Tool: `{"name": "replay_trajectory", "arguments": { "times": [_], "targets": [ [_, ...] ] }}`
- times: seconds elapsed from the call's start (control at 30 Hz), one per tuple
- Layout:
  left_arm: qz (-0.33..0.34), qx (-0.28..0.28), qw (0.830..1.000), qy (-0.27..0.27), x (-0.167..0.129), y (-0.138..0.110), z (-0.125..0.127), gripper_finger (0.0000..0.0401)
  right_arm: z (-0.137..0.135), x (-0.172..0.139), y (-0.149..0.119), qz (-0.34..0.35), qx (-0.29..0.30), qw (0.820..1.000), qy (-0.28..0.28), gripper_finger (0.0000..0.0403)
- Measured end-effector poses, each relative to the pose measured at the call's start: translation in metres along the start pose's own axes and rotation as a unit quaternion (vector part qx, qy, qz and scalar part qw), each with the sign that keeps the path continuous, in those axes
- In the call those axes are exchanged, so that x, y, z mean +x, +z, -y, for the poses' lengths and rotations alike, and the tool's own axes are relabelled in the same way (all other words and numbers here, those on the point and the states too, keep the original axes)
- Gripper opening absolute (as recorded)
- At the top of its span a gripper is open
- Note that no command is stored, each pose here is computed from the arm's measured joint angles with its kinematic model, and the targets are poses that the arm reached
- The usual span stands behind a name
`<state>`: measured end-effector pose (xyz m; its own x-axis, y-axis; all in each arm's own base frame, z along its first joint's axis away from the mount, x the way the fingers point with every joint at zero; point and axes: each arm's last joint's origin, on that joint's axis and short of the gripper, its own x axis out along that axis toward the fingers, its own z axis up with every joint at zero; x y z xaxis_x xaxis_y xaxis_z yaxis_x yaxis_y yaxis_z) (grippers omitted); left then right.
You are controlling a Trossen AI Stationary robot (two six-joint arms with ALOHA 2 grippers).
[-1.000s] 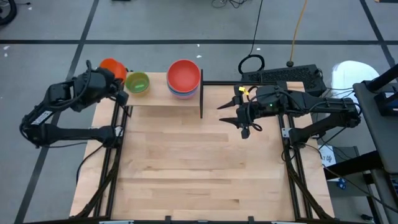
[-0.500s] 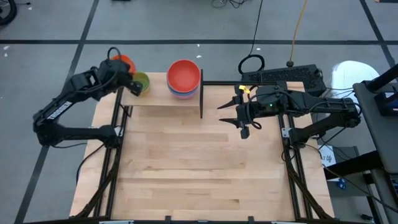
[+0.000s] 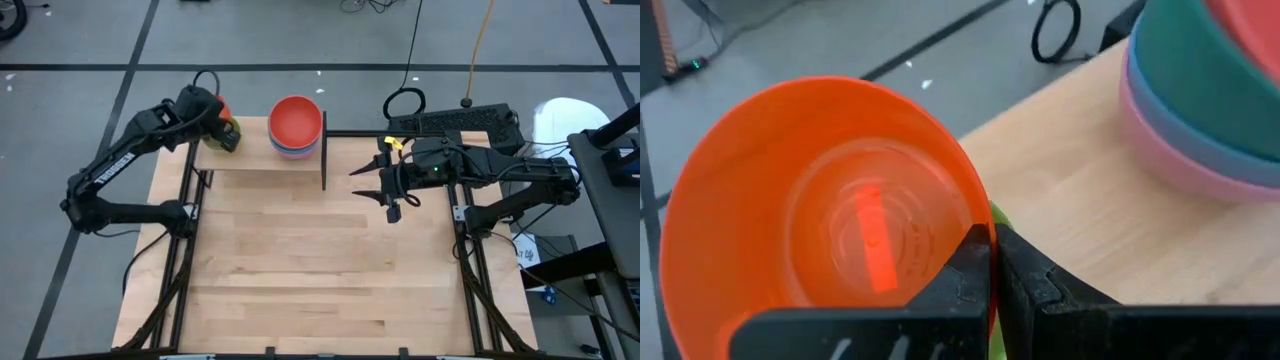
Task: Place and stack bowls onto a shelf
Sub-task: Stack the light orange bowl on the green bowl on the shelf, then adjust the bowls on the shelf
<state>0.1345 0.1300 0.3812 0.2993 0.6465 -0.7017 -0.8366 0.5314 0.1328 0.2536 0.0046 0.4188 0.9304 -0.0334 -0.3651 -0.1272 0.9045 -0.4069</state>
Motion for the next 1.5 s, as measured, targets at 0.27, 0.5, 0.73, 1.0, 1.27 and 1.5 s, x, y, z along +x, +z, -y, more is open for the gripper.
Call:
{"name": "replay_trajectory", "arguments": {
  "times": [0.27, 0.5, 0.73, 1.0, 1.27, 1.5],
  "targets": [
    [-0.025, -0.013, 1.0, -0.012, 0.026, -0.012, -0.001, 0.0002, 0.0, 0.0, 0.0, 0.0, 0.0, 1.0, 0.0, 0.0183],
    [-0.04, -0.023, 0.998, -0.038, 0.033, -0.017, -0.005, 0.0002, 0.0, 0.0, 0.0, 0.0, 0.0, 1.0, 0.0, 0.0183],
    [-0.068, -0.022, 0.997, -0.033, 0.047, -0.029, -0.005, 0.0002, 0.0, 0.0, 0.0, 0.0, 0.0, 1.0, 0.0, 0.0183],
    [-0.048, -0.04, 0.997, -0.036, 0.052, -0.029, -0.002, 0.0043, 0.0, 0.0, 0.0, 0.0, 0.0, 1.0, 0.0, 0.0183],
    [0.007, -0.032, 0.998, -0.057, 0.036, -0.011, 0.005, 0.0064, 0.0, 0.0, 0.0, 0.0, 0.015, 1.0, 0.0, 0.0183],
    [0.049, -0.021, 0.995, -0.085, 0.018, 0.003, 0.013, 0.0066, 0.0, 0.0, 0.0, -0.001, 0.014, 1.0, -0.001, 0.0183]
  ]
}}
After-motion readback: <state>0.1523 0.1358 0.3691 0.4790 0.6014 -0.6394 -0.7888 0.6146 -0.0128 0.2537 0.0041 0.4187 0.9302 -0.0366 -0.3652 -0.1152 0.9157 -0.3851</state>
